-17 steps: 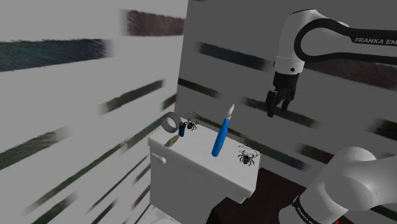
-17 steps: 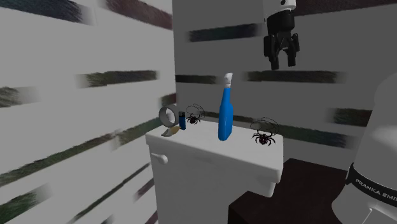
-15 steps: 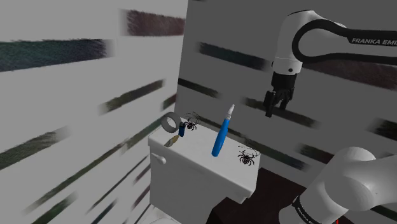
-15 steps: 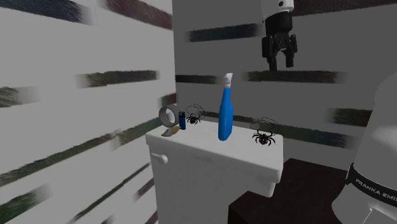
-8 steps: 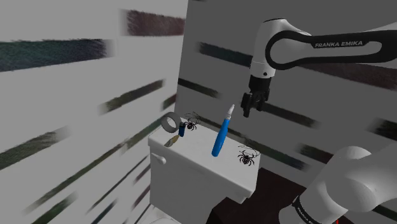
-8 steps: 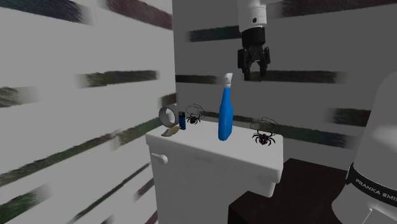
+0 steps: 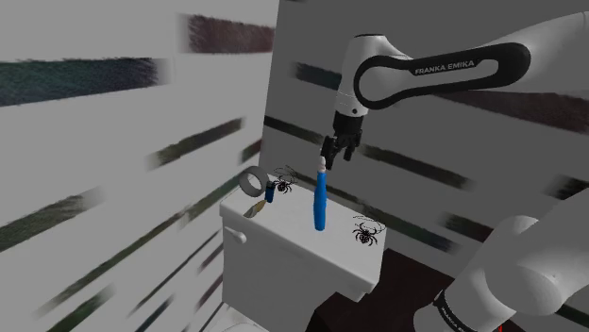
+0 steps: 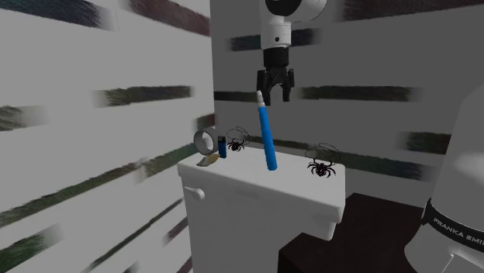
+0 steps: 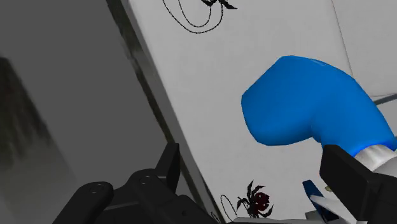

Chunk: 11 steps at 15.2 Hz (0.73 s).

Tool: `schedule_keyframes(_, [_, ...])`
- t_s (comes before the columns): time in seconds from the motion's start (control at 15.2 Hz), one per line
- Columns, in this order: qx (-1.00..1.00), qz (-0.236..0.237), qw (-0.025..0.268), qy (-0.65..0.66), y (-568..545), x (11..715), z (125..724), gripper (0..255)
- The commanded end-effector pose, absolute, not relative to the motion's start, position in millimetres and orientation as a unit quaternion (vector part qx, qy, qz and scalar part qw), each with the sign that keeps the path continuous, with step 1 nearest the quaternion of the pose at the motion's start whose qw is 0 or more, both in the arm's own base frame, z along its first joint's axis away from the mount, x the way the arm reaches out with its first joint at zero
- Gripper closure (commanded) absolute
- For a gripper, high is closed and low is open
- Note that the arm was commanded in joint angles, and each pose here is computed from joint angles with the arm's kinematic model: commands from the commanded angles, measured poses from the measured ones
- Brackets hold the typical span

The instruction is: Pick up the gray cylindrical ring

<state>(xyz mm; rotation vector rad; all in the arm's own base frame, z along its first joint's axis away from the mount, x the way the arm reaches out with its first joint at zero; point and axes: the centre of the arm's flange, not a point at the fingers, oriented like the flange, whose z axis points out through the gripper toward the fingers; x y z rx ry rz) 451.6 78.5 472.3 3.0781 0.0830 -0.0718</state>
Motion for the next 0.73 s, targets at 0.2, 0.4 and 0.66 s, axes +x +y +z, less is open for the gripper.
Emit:
schedule_keyframes(0.2, [0.998, -0.020, 0.028, 0.055, 110.4, 496.0, 439.0, 0])
schedule_keyframes(0.4, [0.997, -0.010, 0.024, 0.072, 131.5, 523.1, 427.5, 0])
schedule_keyframes(0.66, [0.995, 0.005, 0.019, 0.094, 161.1, 558.5, 413.2, 0])
